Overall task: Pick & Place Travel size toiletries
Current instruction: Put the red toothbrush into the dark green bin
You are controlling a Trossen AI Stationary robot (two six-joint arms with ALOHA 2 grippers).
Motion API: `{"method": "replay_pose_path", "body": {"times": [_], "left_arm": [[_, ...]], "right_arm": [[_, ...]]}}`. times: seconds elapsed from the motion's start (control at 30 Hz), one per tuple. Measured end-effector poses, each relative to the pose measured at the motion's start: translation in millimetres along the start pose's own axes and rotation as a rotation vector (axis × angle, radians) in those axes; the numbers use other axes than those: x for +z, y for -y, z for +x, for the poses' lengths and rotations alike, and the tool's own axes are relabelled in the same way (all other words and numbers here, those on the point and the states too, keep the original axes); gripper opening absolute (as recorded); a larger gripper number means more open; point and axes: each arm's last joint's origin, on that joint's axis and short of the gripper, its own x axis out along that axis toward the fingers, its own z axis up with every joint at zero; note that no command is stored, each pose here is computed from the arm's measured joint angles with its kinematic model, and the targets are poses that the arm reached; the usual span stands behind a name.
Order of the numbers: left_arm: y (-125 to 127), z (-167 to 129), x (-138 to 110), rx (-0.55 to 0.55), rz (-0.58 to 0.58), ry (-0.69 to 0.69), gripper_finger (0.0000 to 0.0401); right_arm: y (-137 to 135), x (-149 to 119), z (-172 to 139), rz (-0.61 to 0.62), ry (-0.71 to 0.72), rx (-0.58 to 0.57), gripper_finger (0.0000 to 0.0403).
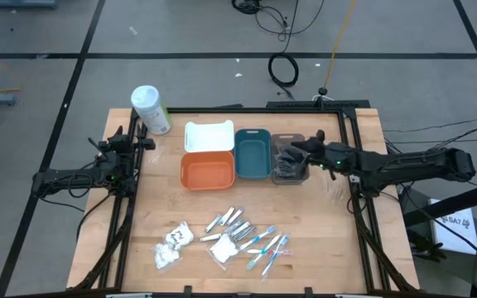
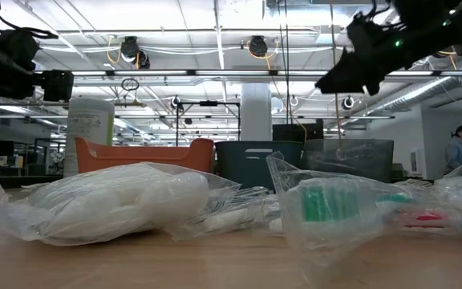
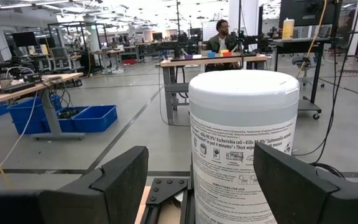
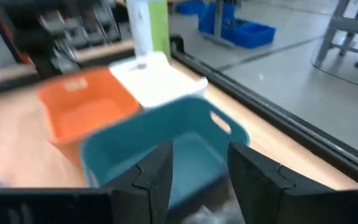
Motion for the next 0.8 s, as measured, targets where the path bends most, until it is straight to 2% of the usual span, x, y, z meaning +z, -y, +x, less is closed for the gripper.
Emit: {"method": "replay_pose_path", "body": {"times": [0.23,0.4,0.53,0.63,0.8], "left_arm": [[0.0,0.0,0.0,0.000,0.000,0.000,0.0285],[0.0,0.0,0.0,0.000,0.000,0.000,0.0285],[0.0,0.0,0.0,0.000,0.000,0.000,0.0285],[0.0,0.0,0.0,0.000,0.000,0.000,0.0285],[0.0,0.0,0.0,0.000,0.000,0.000,0.0285]], "right_arm": [[-0.8,17.6,-30.5,0.087,0.139,0.087,0.0140],[-3.6,19.7,-43.1,0.123,0.152,0.169,0.0140],[-12.3,18.3,-46.3,0.284,0.075,0.402,0.0139],[-20.5,18.0,-45.4,0.316,0.031,0.575,0.0139],[-42.7,7.0,-43.1,0.415,0.057,0.849,0.0139]]}}
